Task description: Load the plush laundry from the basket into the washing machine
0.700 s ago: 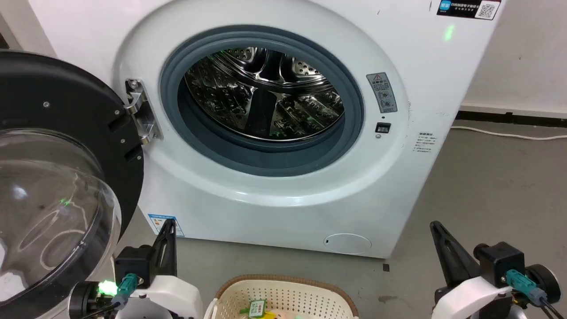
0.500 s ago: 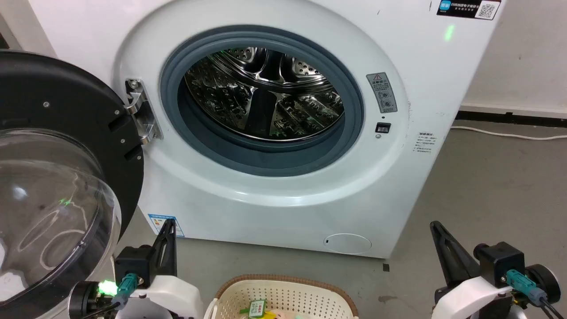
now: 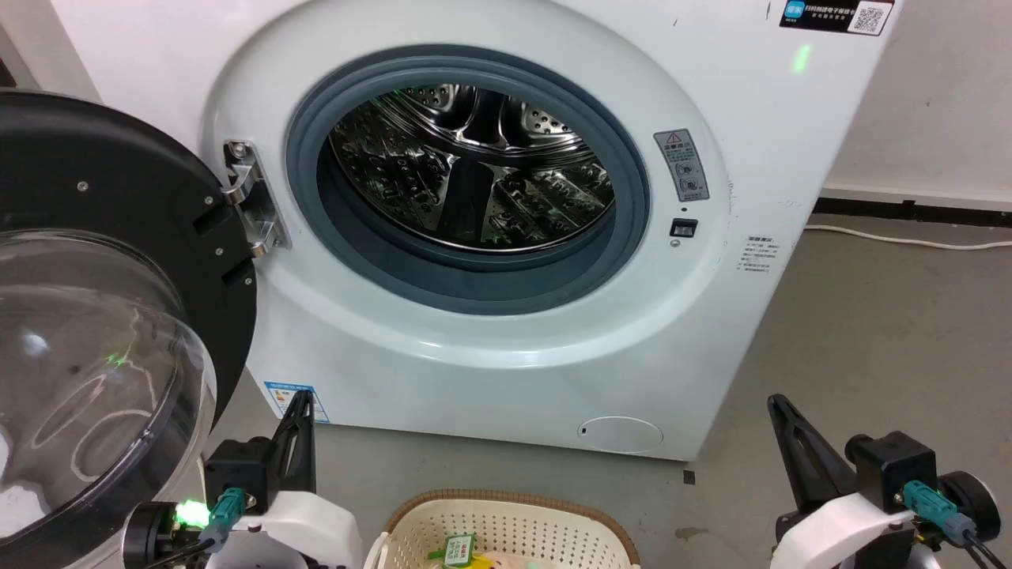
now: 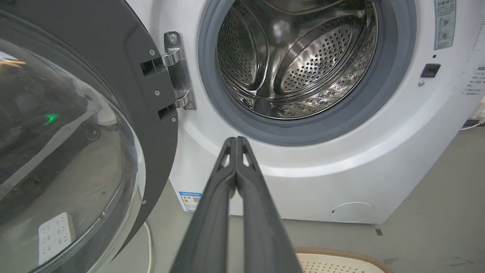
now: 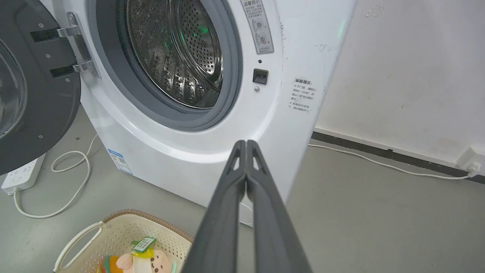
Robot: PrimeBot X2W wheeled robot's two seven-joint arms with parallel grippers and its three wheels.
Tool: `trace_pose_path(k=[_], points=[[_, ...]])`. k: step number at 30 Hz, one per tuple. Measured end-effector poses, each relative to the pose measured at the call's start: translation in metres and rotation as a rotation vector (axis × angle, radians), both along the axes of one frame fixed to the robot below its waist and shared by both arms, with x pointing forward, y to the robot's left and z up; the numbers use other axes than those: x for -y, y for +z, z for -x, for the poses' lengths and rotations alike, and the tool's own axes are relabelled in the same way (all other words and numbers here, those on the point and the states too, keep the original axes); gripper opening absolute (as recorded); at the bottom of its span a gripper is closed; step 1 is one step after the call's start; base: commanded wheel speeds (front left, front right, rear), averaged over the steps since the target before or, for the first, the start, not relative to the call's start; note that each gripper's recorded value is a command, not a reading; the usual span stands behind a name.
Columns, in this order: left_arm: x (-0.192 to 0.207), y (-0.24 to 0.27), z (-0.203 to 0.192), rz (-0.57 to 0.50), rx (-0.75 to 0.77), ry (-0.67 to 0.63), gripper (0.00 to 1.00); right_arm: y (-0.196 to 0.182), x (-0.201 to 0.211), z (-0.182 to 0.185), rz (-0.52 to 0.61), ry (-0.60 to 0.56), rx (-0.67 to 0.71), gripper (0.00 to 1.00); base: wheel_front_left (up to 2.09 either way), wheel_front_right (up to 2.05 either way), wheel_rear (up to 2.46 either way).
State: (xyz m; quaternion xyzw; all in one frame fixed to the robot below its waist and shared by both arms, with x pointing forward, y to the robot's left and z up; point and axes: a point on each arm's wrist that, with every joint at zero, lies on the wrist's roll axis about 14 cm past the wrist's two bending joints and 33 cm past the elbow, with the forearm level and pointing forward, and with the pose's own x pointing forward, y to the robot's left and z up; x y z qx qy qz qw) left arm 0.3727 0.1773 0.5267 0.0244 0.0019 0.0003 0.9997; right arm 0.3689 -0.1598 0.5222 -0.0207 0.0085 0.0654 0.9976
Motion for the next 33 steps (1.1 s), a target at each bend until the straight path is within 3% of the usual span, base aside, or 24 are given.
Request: trace_pose_path(k=[9,10,33], points=[[0.000,0.000,0.000,0.000,0.000,0.000,0.00,0.000,0.000,0.000,0.000,0.000,0.000,0.00,0.00,0.00,0.00],[0.000,0.000,0.000,0.000,0.000,0.000,1.00,0.000,0.000,0.000,0.000,0.000,0.000,1.00,0.00,0.00,0.00],[0.014,-0.013,-0.007,0.010,-0.023,-0.034,1.00,-0.007,0.010,-0.003,-0.030,-0.030,-0.005,1.00,0.00,0.00,0.00]])
